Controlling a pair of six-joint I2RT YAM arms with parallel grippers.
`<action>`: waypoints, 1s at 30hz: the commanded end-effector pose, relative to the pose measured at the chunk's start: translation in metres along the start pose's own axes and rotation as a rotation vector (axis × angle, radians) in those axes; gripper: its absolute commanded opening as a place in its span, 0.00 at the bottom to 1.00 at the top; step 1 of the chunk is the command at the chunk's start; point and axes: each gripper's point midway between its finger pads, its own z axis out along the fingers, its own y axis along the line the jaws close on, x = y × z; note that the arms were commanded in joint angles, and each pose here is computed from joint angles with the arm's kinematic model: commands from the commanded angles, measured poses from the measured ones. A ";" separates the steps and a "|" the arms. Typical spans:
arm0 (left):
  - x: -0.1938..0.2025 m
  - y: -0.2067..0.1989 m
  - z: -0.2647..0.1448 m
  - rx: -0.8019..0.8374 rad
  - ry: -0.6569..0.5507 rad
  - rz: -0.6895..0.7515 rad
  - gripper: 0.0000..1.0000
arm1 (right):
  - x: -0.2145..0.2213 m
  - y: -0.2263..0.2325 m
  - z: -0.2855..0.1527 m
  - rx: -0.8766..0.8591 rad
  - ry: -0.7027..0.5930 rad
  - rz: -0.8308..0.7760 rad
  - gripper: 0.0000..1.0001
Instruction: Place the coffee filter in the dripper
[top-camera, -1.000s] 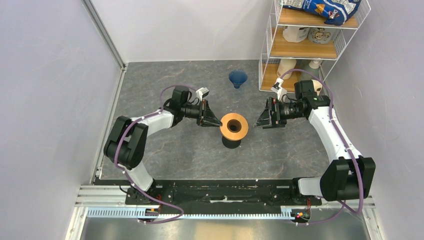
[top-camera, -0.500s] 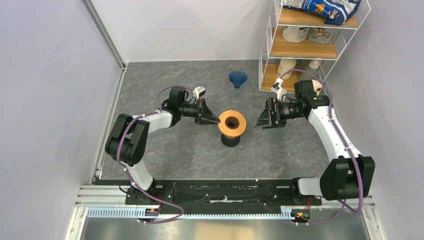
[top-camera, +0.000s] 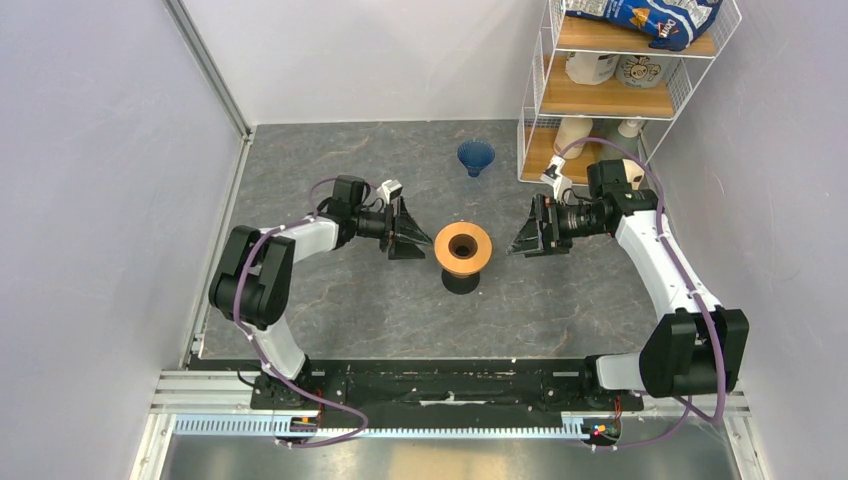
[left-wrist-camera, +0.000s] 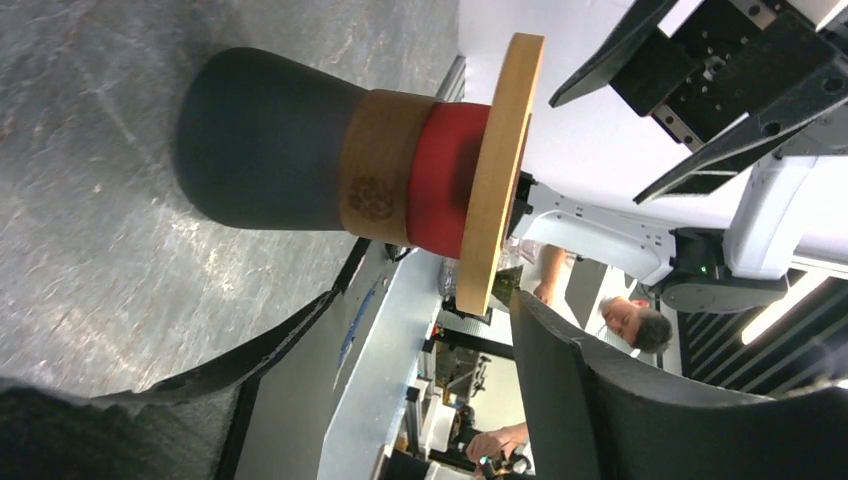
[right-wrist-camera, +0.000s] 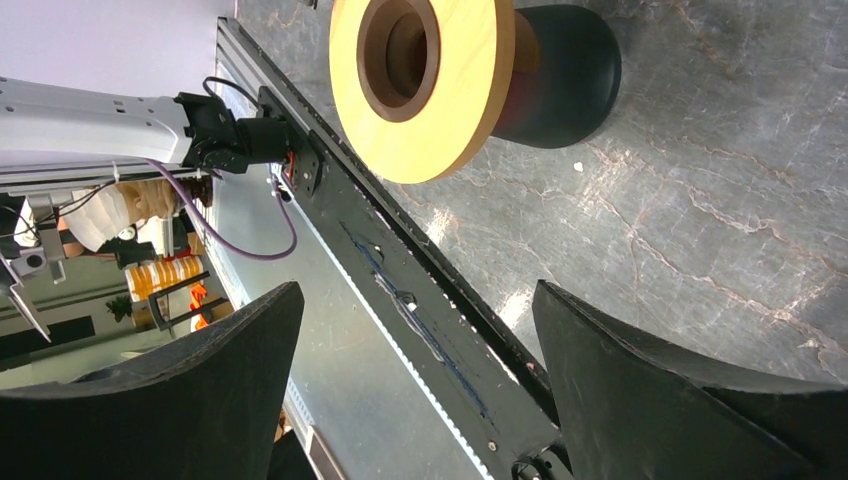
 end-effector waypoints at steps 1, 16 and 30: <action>0.001 0.001 -0.013 -0.058 0.015 0.088 0.71 | -0.018 0.011 -0.004 -0.029 -0.037 -0.092 0.94; -0.095 -0.039 -0.104 -0.370 -0.335 0.396 0.75 | -0.141 0.001 -0.019 0.491 -0.512 -0.234 0.80; -0.095 -0.061 -0.131 -0.398 -0.433 0.470 0.75 | -0.228 -0.050 0.029 0.807 -0.781 -0.027 0.52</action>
